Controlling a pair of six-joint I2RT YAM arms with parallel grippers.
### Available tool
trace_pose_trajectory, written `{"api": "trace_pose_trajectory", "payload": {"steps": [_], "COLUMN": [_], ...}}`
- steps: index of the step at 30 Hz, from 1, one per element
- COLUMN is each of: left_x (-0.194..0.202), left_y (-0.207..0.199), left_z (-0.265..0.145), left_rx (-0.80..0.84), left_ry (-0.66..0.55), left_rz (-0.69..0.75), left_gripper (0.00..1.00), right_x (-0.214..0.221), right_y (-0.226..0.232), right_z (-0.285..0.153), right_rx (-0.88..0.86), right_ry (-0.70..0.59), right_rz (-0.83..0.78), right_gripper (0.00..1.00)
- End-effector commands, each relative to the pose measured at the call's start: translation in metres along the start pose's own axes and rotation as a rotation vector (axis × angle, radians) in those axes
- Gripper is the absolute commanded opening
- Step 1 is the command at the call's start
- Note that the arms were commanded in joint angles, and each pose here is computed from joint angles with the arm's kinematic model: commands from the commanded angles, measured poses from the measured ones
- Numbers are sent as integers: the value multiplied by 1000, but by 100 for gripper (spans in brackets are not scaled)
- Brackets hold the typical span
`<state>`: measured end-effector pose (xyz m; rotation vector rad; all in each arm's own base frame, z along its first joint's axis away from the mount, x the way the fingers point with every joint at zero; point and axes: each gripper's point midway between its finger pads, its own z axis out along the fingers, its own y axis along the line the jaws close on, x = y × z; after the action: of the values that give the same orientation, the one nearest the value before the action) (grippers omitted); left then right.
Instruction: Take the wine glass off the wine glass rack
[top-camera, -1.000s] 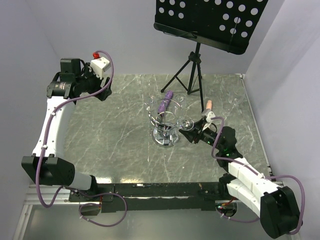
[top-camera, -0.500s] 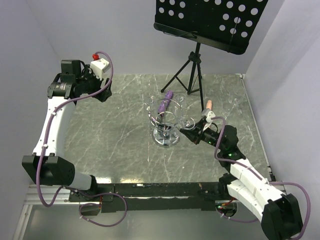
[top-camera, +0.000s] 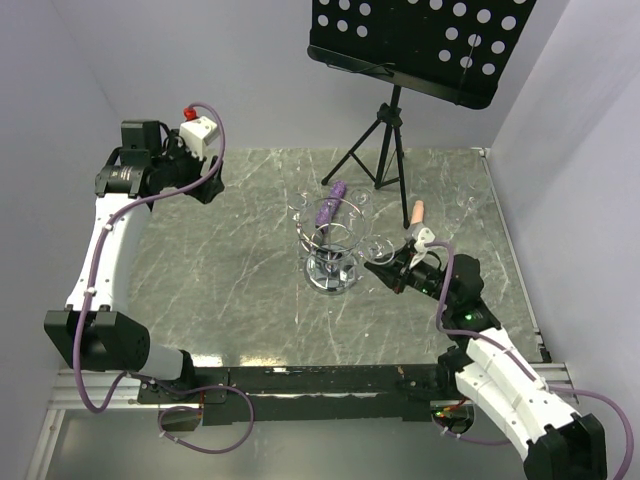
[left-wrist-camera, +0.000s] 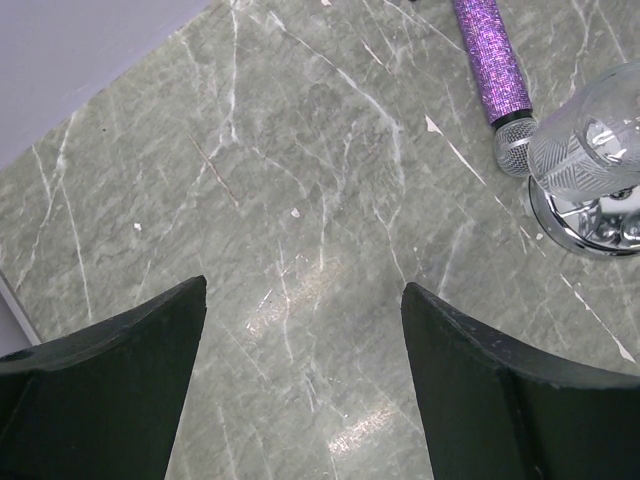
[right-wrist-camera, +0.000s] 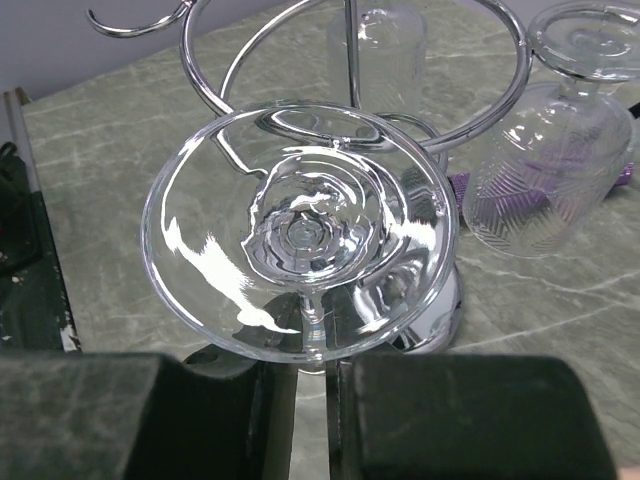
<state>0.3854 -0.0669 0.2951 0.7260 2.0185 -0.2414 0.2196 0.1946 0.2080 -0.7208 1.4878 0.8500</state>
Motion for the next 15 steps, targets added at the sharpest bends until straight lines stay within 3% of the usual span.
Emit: {"api": "trace_pose_trajectory", "payload": {"steps": [1,15], "left_x": [-13,-15], "left_y": [-1,-9], "left_z": [-6,1], "left_rx": [5,64], "left_ry": [-66,-107], "left_rz": [-7,-17], "left_gripper": [83,82], "right_x": [-53,-46], "right_y": [6,21], "right_z": [-4,-22], "right_rx": [-6,-46], "right_ry": [-105,-4], "right_rz": [-162,-257], "right_gripper": [0,0]}}
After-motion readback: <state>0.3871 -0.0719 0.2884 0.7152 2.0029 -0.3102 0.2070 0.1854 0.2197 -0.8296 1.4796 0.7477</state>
